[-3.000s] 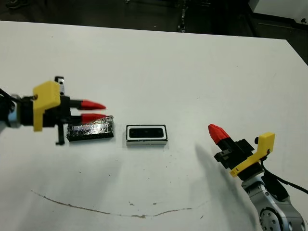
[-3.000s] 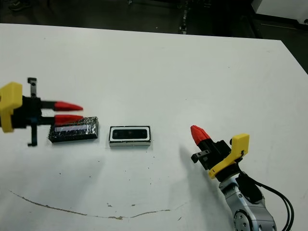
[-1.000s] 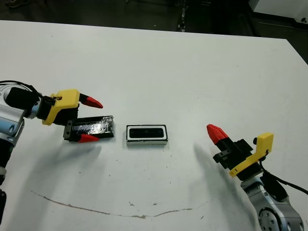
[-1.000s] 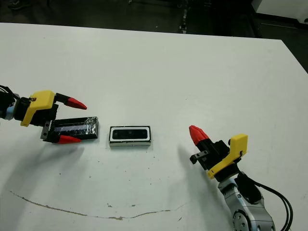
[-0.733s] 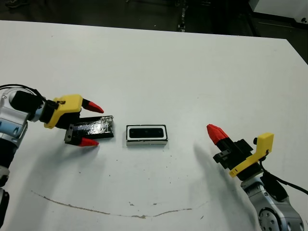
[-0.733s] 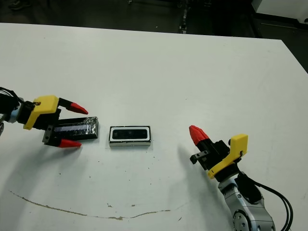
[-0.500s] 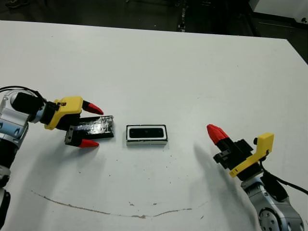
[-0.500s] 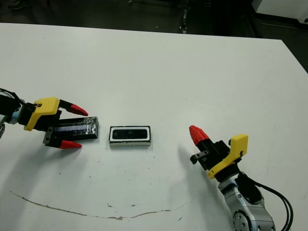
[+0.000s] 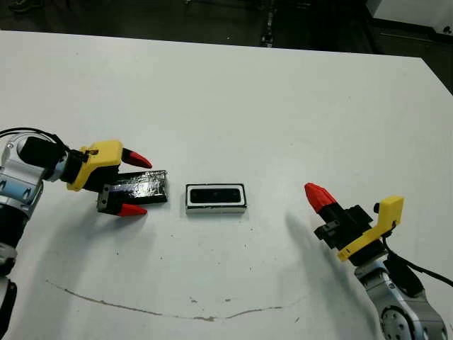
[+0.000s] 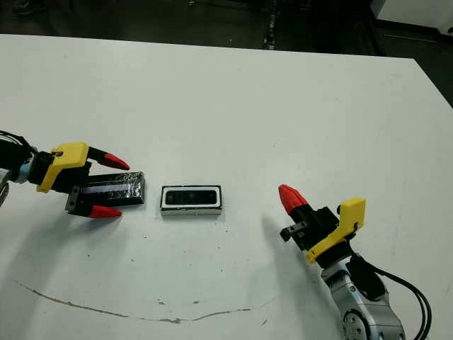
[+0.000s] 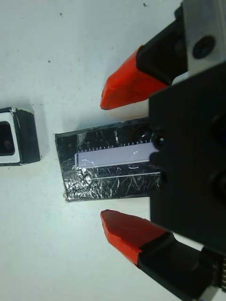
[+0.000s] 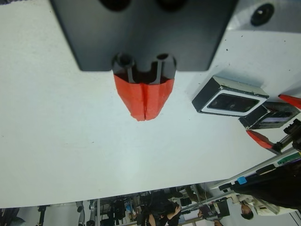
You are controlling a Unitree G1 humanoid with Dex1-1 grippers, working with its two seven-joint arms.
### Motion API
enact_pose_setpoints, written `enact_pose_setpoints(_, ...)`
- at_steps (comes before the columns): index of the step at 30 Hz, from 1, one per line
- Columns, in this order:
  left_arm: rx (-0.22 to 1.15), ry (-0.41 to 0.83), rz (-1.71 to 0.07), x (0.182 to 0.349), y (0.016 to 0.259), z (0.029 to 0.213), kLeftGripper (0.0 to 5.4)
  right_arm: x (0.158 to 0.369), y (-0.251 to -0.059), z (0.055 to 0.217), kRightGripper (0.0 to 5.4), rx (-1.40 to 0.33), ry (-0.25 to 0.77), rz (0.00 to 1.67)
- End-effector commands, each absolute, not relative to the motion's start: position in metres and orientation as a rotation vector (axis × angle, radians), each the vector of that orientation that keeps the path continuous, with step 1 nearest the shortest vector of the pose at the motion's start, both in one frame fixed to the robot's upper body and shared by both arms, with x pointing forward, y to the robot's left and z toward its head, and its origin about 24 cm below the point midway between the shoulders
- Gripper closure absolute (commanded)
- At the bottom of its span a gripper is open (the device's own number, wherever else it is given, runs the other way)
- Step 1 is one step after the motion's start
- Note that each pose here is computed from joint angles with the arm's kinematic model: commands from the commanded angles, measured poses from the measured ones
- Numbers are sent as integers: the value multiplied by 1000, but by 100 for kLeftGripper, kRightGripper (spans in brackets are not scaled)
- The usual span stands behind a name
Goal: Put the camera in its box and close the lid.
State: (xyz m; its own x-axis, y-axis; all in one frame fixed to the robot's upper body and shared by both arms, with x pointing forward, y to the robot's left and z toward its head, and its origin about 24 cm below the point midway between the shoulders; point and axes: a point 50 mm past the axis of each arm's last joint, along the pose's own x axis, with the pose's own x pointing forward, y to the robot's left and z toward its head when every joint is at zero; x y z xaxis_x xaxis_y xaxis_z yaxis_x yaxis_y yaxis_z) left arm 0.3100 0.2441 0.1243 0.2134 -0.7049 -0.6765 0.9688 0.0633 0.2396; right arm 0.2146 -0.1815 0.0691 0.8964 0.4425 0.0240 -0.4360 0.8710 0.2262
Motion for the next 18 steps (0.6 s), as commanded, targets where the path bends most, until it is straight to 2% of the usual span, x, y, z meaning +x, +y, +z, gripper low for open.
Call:
enact_pose_setpoints(1, 713, 509, -1323, 307, 247, 108, 1, 213, -187, 67, 540, 229, 50, 453)
enact_pose_setpoints(7, 663, 546, -1320, 308, 249, 106, 1, 212, -187, 67, 540, 240, 61, 452)
enact_pose_setpoints(11, 683, 555, -1343, 307, 248, 105, 1, 212, -186, 67, 540, 231, 58, 451)
enact_pose_setpoints(18, 608, 660, -1373, 309, 247, 103, 1, 212, -186, 67, 540, 238, 55, 454)
